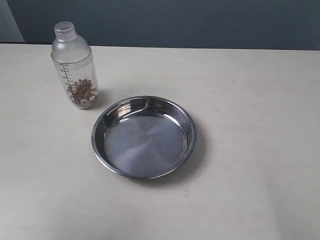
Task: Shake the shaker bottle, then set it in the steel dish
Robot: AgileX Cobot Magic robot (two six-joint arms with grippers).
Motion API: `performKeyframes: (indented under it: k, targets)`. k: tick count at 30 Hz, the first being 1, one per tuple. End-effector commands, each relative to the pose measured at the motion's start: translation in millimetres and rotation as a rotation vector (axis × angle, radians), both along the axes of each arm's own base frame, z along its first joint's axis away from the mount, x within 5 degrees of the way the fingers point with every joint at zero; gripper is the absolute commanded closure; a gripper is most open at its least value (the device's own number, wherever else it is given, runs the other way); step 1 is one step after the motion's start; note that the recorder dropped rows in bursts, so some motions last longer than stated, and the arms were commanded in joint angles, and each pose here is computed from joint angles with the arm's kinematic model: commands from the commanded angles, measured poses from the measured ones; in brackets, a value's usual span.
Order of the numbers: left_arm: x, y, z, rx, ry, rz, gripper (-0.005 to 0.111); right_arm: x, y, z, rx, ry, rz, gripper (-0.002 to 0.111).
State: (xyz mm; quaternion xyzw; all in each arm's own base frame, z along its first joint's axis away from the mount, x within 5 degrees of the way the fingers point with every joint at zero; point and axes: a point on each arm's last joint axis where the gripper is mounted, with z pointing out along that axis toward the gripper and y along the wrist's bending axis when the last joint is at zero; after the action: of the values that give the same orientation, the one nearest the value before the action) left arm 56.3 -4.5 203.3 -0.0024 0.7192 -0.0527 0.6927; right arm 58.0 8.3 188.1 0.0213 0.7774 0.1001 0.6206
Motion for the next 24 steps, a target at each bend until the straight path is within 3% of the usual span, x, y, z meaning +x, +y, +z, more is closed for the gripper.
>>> performKeyframes:
  k: [1,3,9,14,15,16,19,21,24]
  targets:
    - [0,-1,6,-0.304,-0.053,-0.008,0.106,1,0,1,-0.003,-0.009,0.003,0.109]
    - [0,-1,6,-0.397,-0.044,-0.013,0.106,1,0,1,-0.003,-0.009,0.003,0.109]
    - [0,-1,6,-0.440,-0.046,-0.014,0.106,1,0,1,-0.003,-0.009,0.003,0.109]
    - [-2,8,23,-0.472,-0.246,0.046,0.106,1,0,1,-0.003,-0.009,0.003,0.109]
    - [-5,10,40,-0.460,-0.320,0.047,0.106,1,0,1,-0.003,-0.009,0.003,0.109]
    - [-5,9,50,-0.412,-0.332,0.044,0.106,1,0,1,-0.003,-0.009,0.003,0.109]
    - [18,3,109,-0.081,-0.410,0.037,0.106,1,0,1,-0.003,-0.009,0.003,0.109]
    - [52,-2,131,0.021,-0.448,0.023,0.106,1,0,1,-0.003,-0.009,0.003,0.109]
    - [120,-7,133,0.043,-0.378,0.013,0.106,1,0,1,-0.003,-0.009,0.003,0.109]
